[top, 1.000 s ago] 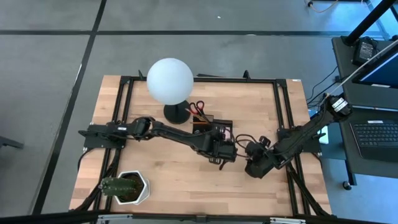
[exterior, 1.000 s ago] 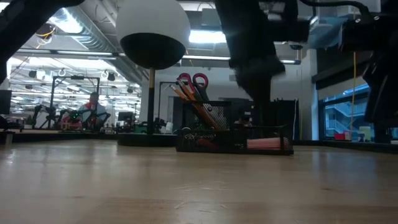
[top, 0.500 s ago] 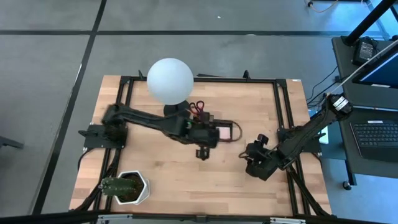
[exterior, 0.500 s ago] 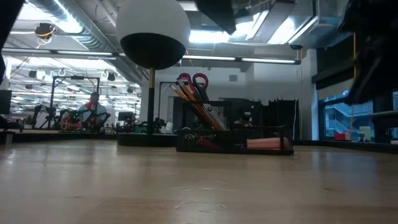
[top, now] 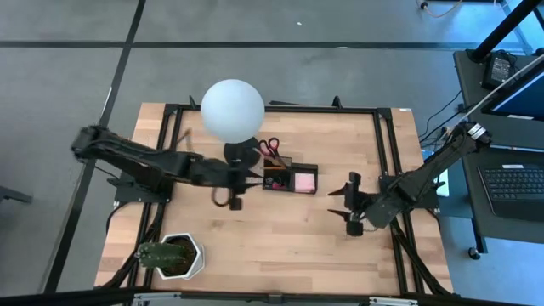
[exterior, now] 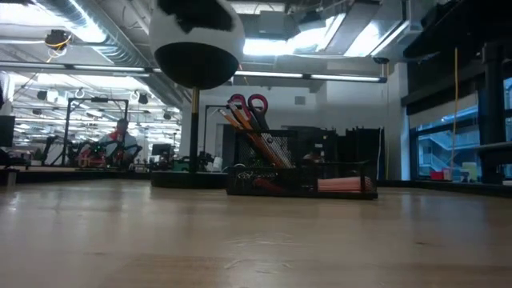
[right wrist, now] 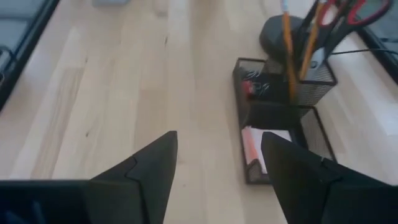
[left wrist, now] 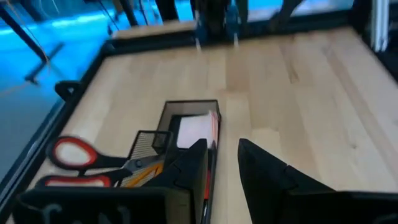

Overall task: Pick and place office supplies into organizer
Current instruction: Return to Home Position

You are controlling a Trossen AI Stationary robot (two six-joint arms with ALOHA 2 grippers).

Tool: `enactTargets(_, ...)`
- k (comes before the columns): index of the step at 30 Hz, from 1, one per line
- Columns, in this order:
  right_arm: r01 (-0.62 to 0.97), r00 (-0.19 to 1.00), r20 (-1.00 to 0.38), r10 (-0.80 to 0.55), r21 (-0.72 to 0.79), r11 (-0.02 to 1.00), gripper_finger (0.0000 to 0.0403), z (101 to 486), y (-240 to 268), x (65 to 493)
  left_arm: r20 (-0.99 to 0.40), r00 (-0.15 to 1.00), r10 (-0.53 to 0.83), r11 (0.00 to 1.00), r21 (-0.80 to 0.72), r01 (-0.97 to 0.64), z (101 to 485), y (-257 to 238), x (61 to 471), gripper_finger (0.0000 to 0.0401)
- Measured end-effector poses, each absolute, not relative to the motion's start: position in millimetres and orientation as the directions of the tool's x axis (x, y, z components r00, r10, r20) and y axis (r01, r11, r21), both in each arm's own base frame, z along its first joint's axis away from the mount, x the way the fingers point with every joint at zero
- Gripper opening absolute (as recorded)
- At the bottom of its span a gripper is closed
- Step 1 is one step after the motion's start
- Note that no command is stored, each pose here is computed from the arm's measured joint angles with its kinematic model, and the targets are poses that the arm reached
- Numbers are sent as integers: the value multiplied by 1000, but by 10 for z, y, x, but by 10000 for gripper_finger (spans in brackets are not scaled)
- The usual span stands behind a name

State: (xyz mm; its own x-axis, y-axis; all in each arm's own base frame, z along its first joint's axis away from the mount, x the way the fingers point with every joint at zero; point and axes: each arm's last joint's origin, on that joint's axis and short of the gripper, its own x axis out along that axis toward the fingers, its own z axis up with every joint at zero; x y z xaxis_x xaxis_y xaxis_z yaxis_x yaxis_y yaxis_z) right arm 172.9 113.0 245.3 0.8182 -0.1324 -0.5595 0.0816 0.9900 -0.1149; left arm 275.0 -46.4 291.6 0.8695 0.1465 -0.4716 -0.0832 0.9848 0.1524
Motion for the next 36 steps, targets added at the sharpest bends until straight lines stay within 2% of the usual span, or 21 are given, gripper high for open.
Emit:
enactTargets(8,116,906,-406,-121,-35,993,236,2267,848,1589,-243,963,119,992,66,-106,2599,-317,2014,86)
enactTargets(14,113,934,-336,-119,-39,993,236,2132,651,1507,-156,980,125,992,12,-125,2361,-240,1645,86)
enactTargets(19,107,951,-286,-118,-53,993,236,2115,482,1397,-115,984,136,991,-1,-137,2175,-196,1468,86)
enactTargets(27,237,950,-184,-252,-101,966,236,2046,197,1210,-24,942,336,942,3,-336,1940,14,1320,86)
enactTargets(36,372,924,-56,-377,-94,924,236,1986,-7,982,21,913,407,913,2,-407,1817,188,1223,86)
